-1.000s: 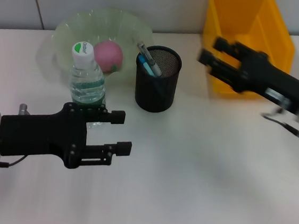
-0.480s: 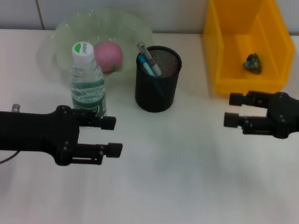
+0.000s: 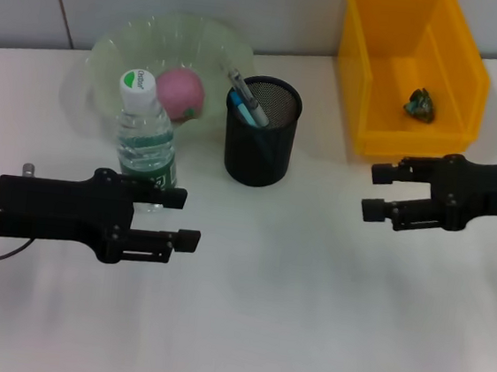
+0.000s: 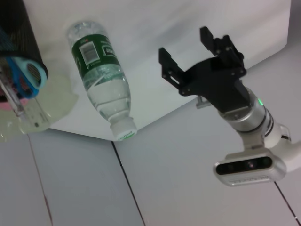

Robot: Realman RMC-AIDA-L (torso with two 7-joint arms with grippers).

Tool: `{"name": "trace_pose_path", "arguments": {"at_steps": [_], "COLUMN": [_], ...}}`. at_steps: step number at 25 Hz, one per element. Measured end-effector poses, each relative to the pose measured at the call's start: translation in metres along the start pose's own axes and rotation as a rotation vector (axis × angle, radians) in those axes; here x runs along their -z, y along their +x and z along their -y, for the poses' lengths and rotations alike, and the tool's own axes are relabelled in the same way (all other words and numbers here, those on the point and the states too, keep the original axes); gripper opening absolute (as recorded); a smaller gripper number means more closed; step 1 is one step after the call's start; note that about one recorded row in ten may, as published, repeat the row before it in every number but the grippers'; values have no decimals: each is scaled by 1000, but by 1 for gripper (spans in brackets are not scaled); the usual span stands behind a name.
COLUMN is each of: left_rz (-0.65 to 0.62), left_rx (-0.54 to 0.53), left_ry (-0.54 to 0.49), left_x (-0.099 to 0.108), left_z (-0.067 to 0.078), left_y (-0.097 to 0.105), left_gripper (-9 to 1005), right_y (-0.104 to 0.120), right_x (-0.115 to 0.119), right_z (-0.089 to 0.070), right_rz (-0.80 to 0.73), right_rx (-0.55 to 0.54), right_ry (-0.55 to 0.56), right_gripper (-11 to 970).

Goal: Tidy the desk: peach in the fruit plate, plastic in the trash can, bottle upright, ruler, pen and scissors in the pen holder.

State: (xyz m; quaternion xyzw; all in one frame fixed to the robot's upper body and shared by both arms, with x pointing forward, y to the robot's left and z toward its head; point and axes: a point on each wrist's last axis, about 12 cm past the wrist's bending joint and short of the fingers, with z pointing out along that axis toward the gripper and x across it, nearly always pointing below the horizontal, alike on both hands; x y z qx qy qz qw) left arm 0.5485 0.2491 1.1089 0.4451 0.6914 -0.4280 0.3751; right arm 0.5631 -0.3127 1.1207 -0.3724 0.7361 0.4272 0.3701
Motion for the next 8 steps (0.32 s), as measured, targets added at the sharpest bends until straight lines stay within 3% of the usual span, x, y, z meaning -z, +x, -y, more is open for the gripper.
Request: {"name": "trace_pose_path", "arguments": {"at_steps": [8], "left_rz": [3], "left_rx": [-11], "left_ry": [14], "left_x": [-2], "left_z": [0], "left_y": [-4], "left_gripper": [670], "right_y": [-1], "right_x": [-28], "right_z": [-6], "right_rz": [-25], "right_rx": [10], "right_ry": [-55], "right_gripper": [815]}}
